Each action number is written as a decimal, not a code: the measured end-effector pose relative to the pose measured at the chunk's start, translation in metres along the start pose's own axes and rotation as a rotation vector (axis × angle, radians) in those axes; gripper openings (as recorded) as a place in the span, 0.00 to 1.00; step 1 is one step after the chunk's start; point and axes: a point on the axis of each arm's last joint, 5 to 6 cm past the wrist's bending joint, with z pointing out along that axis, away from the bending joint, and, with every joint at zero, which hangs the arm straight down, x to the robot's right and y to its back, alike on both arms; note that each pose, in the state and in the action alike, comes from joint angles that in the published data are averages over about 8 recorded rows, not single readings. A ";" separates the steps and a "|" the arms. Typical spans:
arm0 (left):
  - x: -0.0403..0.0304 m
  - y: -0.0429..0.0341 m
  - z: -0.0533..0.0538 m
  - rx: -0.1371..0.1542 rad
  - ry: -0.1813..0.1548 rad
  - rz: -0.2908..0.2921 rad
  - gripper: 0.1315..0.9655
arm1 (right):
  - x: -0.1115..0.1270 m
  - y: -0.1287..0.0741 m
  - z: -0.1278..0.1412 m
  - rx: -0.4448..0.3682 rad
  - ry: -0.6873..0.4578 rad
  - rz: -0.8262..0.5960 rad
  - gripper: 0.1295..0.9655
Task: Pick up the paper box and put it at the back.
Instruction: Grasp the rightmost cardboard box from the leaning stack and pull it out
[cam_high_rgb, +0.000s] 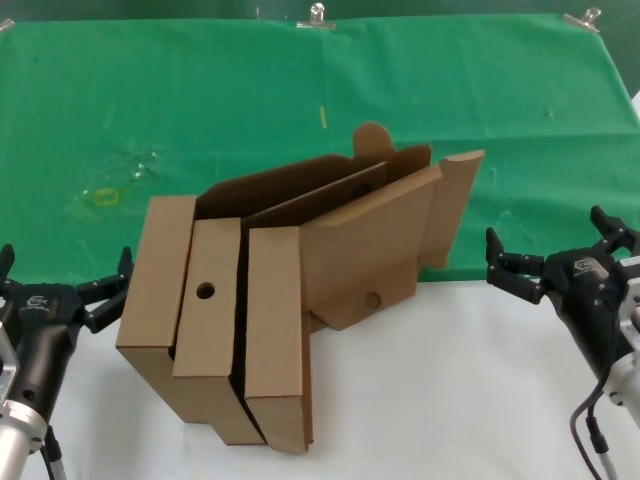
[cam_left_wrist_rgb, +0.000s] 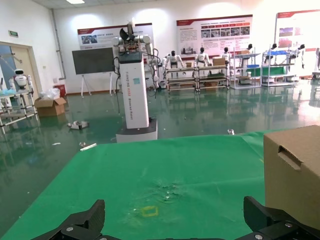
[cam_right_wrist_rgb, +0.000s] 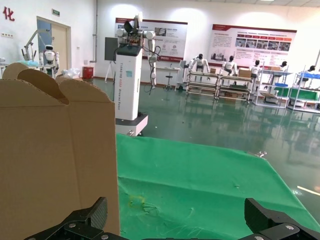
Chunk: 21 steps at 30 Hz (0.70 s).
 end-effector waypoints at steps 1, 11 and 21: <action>0.0000 0.0000 0.000 0.000 0.000 0.000 1.00 | 0.000 0.000 0.000 0.000 0.000 0.000 1.00; 0.0000 0.0000 0.000 0.000 0.000 0.000 1.00 | 0.001 0.001 0.000 -0.003 -0.005 -0.012 1.00; 0.0000 0.0000 0.000 0.000 0.000 0.000 0.99 | -0.009 0.024 -0.018 -0.103 -0.247 -0.154 1.00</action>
